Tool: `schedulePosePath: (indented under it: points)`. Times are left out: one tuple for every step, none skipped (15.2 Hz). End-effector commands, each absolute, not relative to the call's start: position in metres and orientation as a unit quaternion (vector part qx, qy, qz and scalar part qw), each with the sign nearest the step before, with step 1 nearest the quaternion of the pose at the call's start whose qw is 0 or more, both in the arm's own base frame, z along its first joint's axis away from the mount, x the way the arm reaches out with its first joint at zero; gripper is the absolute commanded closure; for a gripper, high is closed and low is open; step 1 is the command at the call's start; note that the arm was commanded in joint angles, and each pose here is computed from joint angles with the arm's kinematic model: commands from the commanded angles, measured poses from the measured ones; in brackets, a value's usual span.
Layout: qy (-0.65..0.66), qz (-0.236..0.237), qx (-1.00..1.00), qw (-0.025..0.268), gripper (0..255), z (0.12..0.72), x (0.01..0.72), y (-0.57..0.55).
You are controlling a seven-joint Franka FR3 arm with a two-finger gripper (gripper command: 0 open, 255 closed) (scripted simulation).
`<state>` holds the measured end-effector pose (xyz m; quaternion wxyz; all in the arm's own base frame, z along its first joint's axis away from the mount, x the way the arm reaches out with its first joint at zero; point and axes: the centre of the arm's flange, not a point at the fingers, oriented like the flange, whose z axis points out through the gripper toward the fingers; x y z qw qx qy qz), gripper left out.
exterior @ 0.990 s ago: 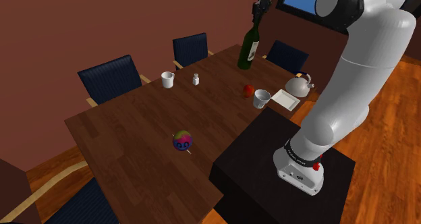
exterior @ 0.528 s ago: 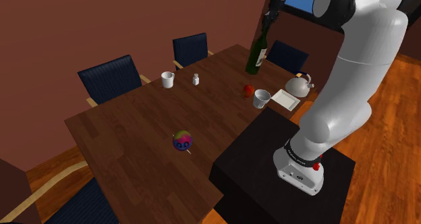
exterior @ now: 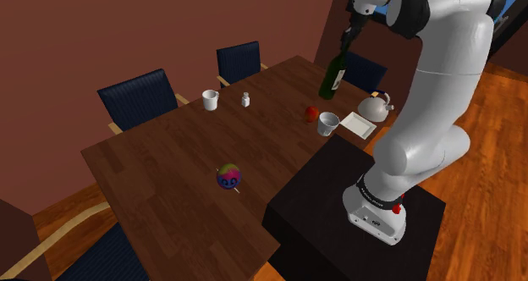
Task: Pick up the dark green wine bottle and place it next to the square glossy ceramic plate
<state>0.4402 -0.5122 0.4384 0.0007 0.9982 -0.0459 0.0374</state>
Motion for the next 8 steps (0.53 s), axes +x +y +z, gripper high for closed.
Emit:
schedulePosePath:
  points:
    - [-0.045, 0.038, 0.998, 0.001, 255, 0.424, 0.433, -0.532]
    - [-0.045, 0.038, 0.998, 0.001, 255, 0.417, 0.427, -0.542]
    - [-0.045, 0.038, 0.998, 0.001, 255, 0.41, 0.422, -0.552]
    - [-0.045, 0.038, 0.998, 0.001, 255, 0.403, 0.416, -0.562]
    - [-0.045, 0.038, 0.998, 0.001, 255, 0.396, 0.411, -0.572]
    - [-0.045, 0.038, 0.998, 0.001, 255, 0.39, 0.405, -0.582]
    - [-0.045, 0.038, 0.998, 0.001, 255, 0.383, 0.4, -0.591]
    - [-0.045, 0.038, 0.998, 0.001, 255, 0.376, 0.394, -0.601]
